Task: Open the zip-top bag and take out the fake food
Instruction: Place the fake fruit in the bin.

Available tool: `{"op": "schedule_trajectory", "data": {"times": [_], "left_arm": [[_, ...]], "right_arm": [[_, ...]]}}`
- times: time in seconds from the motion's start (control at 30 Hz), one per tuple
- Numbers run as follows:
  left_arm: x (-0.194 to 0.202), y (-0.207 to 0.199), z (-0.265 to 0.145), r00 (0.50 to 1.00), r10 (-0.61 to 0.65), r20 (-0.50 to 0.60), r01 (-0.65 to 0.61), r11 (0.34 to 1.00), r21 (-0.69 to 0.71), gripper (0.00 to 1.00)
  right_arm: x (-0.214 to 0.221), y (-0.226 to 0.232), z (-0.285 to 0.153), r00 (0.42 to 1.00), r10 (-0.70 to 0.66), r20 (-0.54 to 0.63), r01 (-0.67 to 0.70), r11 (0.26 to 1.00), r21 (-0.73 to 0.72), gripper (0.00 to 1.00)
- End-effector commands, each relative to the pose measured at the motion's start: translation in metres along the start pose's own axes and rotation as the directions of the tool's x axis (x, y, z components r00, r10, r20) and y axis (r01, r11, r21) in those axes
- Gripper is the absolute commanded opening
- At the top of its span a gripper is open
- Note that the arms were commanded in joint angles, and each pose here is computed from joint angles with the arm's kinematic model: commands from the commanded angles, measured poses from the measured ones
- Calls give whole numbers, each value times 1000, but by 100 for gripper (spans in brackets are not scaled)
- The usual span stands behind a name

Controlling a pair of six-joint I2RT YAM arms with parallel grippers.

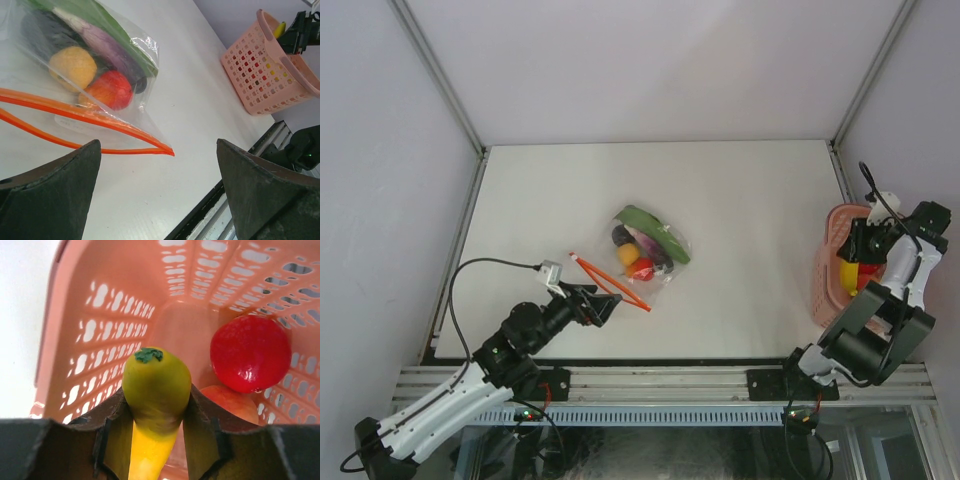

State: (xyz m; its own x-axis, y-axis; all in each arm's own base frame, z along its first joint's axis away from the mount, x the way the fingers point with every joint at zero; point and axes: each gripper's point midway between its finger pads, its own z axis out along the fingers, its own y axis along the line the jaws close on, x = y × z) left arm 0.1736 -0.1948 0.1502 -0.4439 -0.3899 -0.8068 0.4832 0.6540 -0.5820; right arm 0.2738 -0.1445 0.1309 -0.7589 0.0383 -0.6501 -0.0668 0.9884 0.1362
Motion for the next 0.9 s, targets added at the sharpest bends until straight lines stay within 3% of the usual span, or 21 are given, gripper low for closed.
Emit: {"op": "schedule_trajectory", "data": {"times": [0.0, 0.17, 0.37, 0.67, 0.87], "left_arm": [[-8, -3, 3, 999, -26, 33, 26, 1000, 5, 99], [-8, -4, 2, 999, -34, 34, 34, 999, 8, 100], [-9, 3, 1, 999, -32, 42, 33, 999, -28, 99], [-6, 17, -3, 999, -47, 22, 49, 992, -114, 96], [-3, 27, -1, 998, -55, 23, 58, 984, -166, 88]], "right_arm": [[-2, -9, 9, 1000, -6, -7, 7, 1000, 29, 29], [6, -6, 17, 999, 9, -36, -9, 1000, 3, 48], [6, -6, 14, 999, -1, -32, 1, 1000, 7, 61], [-27, 1, -33, 991, -106, 85, 101, 993, 63, 65], [-63, 52, -75, 950, -232, 208, 234, 972, 15, 64]]}}
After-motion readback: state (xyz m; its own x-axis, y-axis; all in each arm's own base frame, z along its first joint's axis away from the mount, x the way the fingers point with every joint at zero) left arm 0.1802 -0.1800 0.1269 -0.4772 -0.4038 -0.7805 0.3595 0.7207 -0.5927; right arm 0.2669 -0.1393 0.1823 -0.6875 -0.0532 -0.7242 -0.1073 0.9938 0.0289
